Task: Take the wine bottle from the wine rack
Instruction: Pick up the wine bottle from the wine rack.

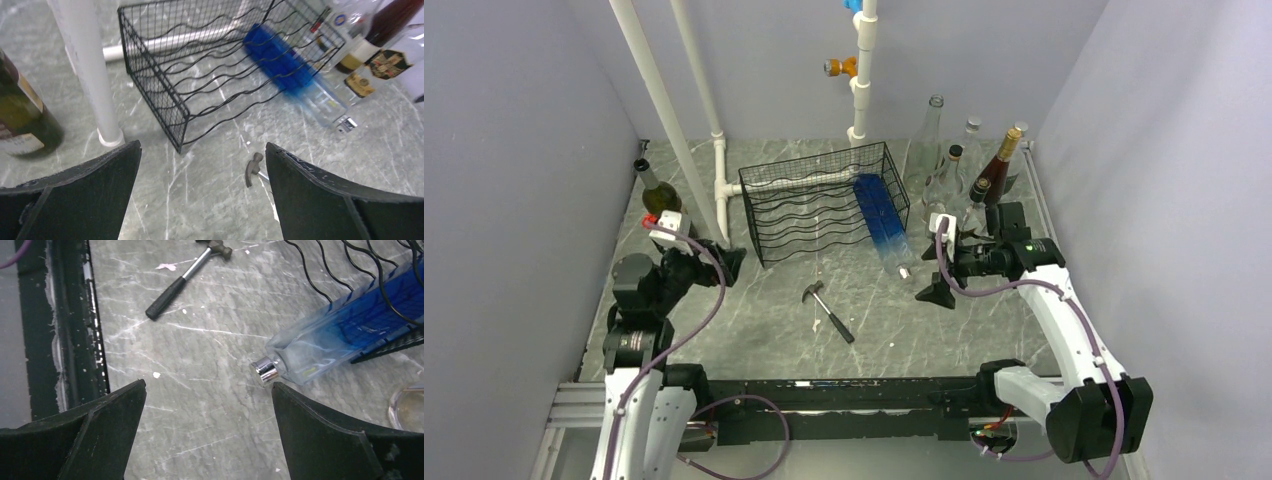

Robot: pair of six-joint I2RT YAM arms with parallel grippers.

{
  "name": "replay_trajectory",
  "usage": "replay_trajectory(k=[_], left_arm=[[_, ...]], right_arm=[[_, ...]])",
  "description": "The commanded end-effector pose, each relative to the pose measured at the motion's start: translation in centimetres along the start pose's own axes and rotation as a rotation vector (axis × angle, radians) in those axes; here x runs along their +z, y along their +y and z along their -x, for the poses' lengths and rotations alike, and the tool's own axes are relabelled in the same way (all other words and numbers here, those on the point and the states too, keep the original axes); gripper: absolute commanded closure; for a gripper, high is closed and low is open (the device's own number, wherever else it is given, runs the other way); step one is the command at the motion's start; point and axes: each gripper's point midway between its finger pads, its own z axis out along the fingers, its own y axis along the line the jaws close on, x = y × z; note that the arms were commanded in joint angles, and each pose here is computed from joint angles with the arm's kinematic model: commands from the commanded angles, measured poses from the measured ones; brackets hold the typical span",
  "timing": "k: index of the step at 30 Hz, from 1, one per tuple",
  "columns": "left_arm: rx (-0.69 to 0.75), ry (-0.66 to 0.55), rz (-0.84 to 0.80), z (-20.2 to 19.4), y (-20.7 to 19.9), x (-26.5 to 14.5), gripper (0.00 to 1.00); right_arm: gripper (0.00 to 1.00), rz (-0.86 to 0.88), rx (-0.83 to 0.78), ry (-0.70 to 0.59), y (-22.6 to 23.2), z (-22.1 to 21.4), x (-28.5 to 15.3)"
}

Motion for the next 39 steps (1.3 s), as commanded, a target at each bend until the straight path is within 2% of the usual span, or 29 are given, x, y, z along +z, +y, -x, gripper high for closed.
replay_trajectory(k=[1, 7, 9, 11, 13, 15, 22, 30, 34, 39], left_arm=[[0.054, -0.091, -0.089, 2.2, -1.9, -0.6, 0.0], [-0.013, 0.015, -0.155, 1.1, -2.1, 1.4, 0.0], [-0.058, 0.007, -0.183, 1.7, -2.5, 1.1, 0.01], [-0.042, 0.002, -0.225, 1.5, -3.5, 0.0, 0.0], [-0.001, -0.072, -0.196, 2.1, -3.4, -0.7, 0.01], [0.034, -0.153, -0.165, 3.3, -3.0, -1.1, 0.0], [-0.004, -0.071, -0.189, 2.4, -3.2, -0.6, 0.0], [0.016, -0.099, -0.162, 2.7, -2.8, -0.9, 0.01], [0.008, -0.091, -0.175, 2.7, -2.9, -0.8, 0.0], [0.004, -0.093, -0.179, 2.7, -3.0, -0.8, 0.01]], right_arm=[[0.0, -0.063, -0.038, 0.02, -2.0, 1.2, 0.6], [0.0, -0.051, -0.053, 0.111, -1.6, 1.3, 1.5], [0.0, -0.08, -0.042, 0.118, -2.2, 2.0, 1.3], [0.0, -0.114, 0.001, 0.115, -3.1, 2.6, 1.3], [0.0, -0.138, 0.058, 0.112, -3.9, 3.3, 1.5], [0.0, -0.193, 0.114, 0.128, -4.9, 3.3, 1.7], [0.0, -0.4, 0.25, 0.132, -7.6, 2.8, 3.7], [0.0, -0.642, 0.372, 0.07, -10.1, 2.3, 5.9], [0.0, -0.702, 0.416, 0.048, -11.3, 1.6, 7.0], [0.0, -0.83, 0.457, 0.069, -13.8, 0.0, 7.3]])
